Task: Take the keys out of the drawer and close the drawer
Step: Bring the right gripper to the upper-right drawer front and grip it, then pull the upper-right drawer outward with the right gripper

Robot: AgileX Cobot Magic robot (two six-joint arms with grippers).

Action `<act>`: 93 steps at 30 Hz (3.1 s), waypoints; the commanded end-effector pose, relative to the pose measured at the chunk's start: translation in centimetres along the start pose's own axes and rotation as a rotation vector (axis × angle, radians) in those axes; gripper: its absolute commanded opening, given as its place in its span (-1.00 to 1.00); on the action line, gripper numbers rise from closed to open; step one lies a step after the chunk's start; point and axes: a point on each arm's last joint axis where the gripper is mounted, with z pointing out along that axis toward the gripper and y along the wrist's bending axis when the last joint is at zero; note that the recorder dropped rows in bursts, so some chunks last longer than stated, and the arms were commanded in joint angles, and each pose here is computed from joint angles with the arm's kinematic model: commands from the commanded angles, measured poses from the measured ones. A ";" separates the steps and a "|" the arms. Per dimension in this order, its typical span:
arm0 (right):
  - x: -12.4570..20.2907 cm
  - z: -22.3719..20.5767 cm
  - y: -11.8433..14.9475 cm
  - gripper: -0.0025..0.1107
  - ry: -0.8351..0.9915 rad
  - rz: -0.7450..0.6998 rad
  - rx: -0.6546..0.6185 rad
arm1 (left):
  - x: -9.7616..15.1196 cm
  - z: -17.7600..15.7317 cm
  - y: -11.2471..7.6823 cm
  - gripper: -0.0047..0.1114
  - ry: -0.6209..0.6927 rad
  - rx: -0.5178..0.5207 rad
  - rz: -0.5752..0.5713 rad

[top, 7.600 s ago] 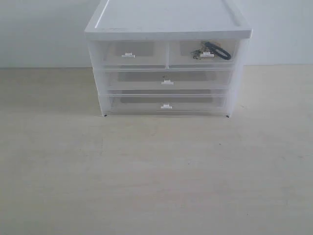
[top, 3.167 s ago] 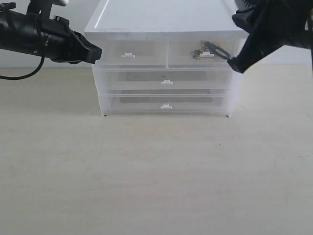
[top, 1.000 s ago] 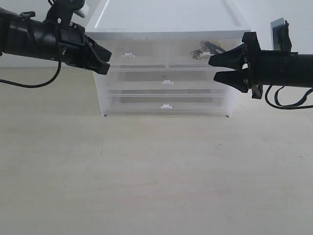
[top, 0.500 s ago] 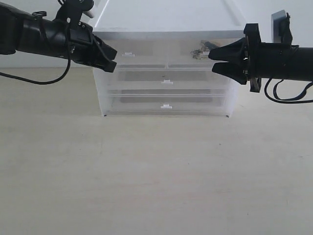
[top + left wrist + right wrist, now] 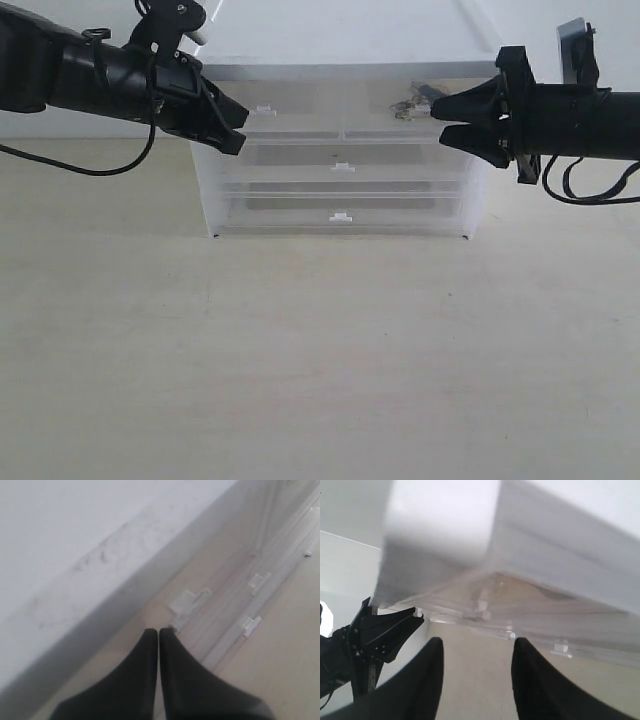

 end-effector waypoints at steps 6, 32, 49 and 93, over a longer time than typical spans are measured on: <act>-0.3 2.0 1.4 -0.29 -0.004 -0.052 0.024 | -0.7 -0.3 2.4 -0.85 -0.019 -0.200 -0.049; -1.6 2.3 1.9 -0.88 -0.053 -0.123 0.067 | -0.8 -0.3 2.5 -0.85 -0.021 -0.208 -0.037; -0.5 2.2 1.9 -0.96 0.001 -0.104 0.005 | -0.6 0.0 2.7 -0.85 -0.013 -0.222 -0.039; 4.6 -1.2 4.9 -0.96 0.071 -0.140 -0.052 | -0.6 0.0 2.7 -0.85 -0.012 -0.222 -0.035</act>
